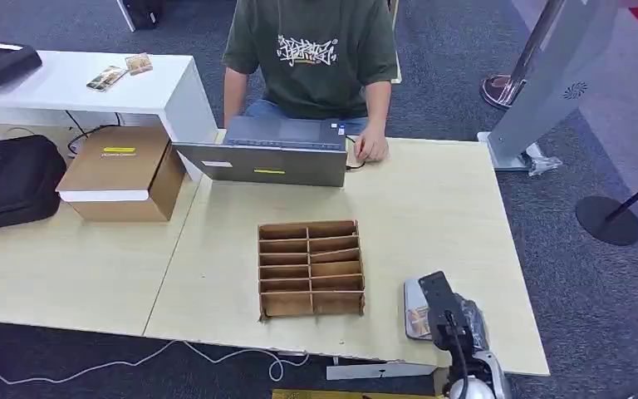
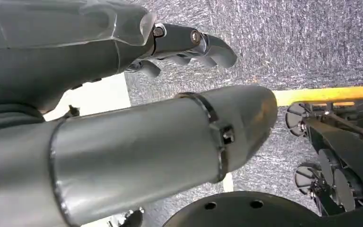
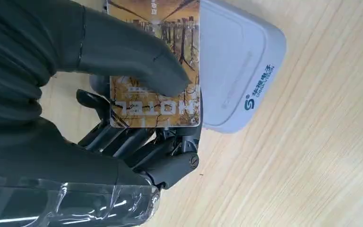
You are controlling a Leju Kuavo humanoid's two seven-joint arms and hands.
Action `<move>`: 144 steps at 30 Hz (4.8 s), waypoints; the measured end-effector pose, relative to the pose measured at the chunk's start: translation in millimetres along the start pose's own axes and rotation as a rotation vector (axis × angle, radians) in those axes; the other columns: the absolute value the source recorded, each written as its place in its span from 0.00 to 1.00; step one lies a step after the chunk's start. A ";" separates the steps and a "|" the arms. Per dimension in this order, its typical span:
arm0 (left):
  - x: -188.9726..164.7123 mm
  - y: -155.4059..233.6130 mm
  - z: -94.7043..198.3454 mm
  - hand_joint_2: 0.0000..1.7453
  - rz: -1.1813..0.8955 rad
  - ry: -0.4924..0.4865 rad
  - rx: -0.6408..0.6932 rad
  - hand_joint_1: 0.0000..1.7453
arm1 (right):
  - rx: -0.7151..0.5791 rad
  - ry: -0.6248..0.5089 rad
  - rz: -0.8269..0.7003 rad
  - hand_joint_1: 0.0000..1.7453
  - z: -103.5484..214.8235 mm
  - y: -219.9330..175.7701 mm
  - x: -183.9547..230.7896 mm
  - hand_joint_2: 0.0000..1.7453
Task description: Pass the card to the sensor for recognition and then transmit it.
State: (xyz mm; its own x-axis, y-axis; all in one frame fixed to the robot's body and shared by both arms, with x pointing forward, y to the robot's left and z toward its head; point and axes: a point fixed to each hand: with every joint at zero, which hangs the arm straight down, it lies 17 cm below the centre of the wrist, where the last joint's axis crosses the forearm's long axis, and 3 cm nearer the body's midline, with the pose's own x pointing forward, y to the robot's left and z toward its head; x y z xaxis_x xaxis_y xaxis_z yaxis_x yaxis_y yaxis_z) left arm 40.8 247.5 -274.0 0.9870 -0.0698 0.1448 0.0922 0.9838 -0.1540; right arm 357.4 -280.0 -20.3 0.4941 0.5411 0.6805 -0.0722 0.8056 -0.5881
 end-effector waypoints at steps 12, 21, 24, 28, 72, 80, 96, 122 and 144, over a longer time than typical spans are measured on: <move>2.0 3.5 0.1 0.00 0.004 -0.001 0.007 0.00 | 0.017 0.002 0.008 1.00 -1.9 4.1 -3.0 1.00; 2.6 3.6 0.1 0.00 0.014 -0.003 0.007 0.00 | 0.011 -0.029 0.004 1.00 -2.8 3.4 2.4 1.00; 2.7 3.6 0.0 0.00 0.015 -0.003 0.008 0.00 | -0.023 -0.058 -0.020 1.00 -3.2 -3.5 9.3 1.00; 2.9 3.8 -0.1 0.00 0.015 -0.005 0.011 0.00 | -0.077 -0.095 -0.051 1.00 -1.7 -19.1 21.2 1.00; 13.9 -21.8 -2.6 0.00 0.050 -0.062 -0.016 0.00 | -1.054 -0.584 0.737 1.00 144.6 -199.5 122.2 1.00; 13.0 -19.9 -2.4 0.00 0.044 -0.061 -0.013 0.00 | -1.092 -0.628 0.875 1.00 160.1 -217.2 121.2 1.00; 10.2 -12.7 -1.5 0.00 0.024 -0.056 -0.007 0.00 | -1.103 -0.665 0.944 1.00 166.1 -221.8 125.2 1.00; 6.3 2.9 -0.2 0.00 -0.064 -0.032 0.008 0.00 | -1.156 -0.784 0.862 1.00 105.2 -238.0 187.7 1.00; 16.4 10.1 0.2 0.00 -0.155 -0.021 0.006 0.00 | -1.041 -0.827 0.896 1.00 -12.4 -136.3 348.9 1.00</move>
State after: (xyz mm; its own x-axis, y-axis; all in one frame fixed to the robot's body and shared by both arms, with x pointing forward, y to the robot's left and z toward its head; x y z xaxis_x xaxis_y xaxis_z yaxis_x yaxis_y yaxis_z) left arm 57.9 256.4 -273.0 0.9579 -0.2178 0.1872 0.2428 0.9623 -0.1228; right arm 550.5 -203.9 291.8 0.0115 0.9806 -0.1959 0.6978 -0.1482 -0.7008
